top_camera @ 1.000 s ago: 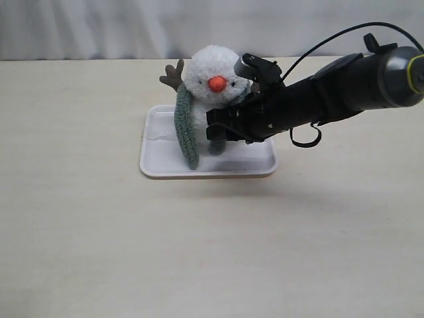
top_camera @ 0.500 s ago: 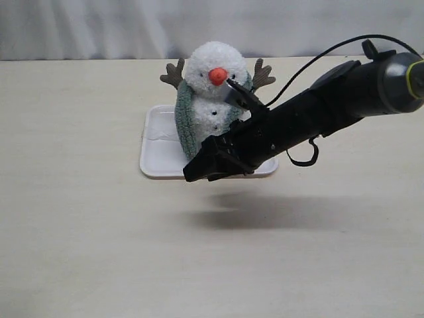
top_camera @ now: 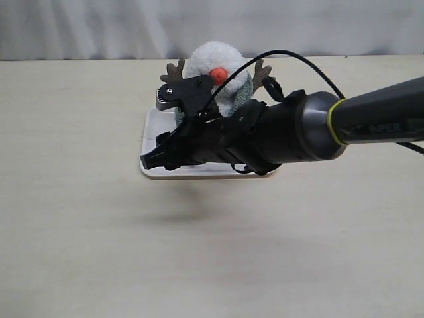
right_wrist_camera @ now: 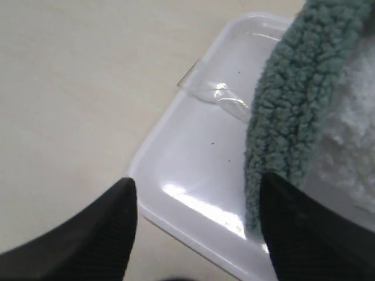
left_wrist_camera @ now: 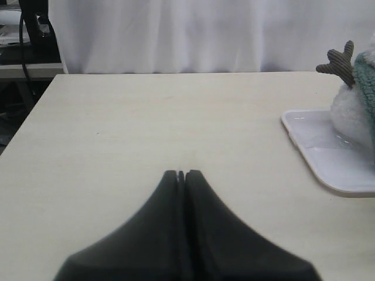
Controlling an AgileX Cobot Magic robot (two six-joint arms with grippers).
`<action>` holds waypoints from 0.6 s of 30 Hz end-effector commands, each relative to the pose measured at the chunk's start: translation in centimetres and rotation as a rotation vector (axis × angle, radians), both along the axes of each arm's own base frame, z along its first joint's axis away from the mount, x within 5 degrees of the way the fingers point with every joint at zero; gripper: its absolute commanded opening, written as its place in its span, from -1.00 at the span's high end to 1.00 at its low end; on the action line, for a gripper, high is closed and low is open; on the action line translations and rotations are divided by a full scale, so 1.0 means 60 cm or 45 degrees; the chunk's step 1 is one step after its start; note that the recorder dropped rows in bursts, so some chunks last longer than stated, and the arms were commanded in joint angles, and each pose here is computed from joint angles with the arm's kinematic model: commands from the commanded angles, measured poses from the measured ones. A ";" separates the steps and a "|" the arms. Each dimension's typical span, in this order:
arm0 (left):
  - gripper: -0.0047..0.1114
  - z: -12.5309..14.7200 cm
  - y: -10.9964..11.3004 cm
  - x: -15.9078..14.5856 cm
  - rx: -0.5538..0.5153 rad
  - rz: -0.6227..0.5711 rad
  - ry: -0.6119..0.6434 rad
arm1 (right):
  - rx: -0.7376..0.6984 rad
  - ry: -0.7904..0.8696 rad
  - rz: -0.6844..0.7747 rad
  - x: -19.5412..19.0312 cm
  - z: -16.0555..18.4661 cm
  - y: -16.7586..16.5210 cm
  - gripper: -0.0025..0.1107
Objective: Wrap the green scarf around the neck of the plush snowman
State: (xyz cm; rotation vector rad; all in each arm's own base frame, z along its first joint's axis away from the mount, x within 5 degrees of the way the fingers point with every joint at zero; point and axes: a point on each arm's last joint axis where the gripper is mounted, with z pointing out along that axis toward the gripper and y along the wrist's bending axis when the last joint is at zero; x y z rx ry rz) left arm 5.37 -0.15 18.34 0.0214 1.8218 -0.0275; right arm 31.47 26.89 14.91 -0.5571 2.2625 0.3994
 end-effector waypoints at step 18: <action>0.92 0.001 0.000 0.000 -0.008 0.003 -0.020 | -0.121 -0.052 -0.068 0.013 -0.042 -0.009 -0.02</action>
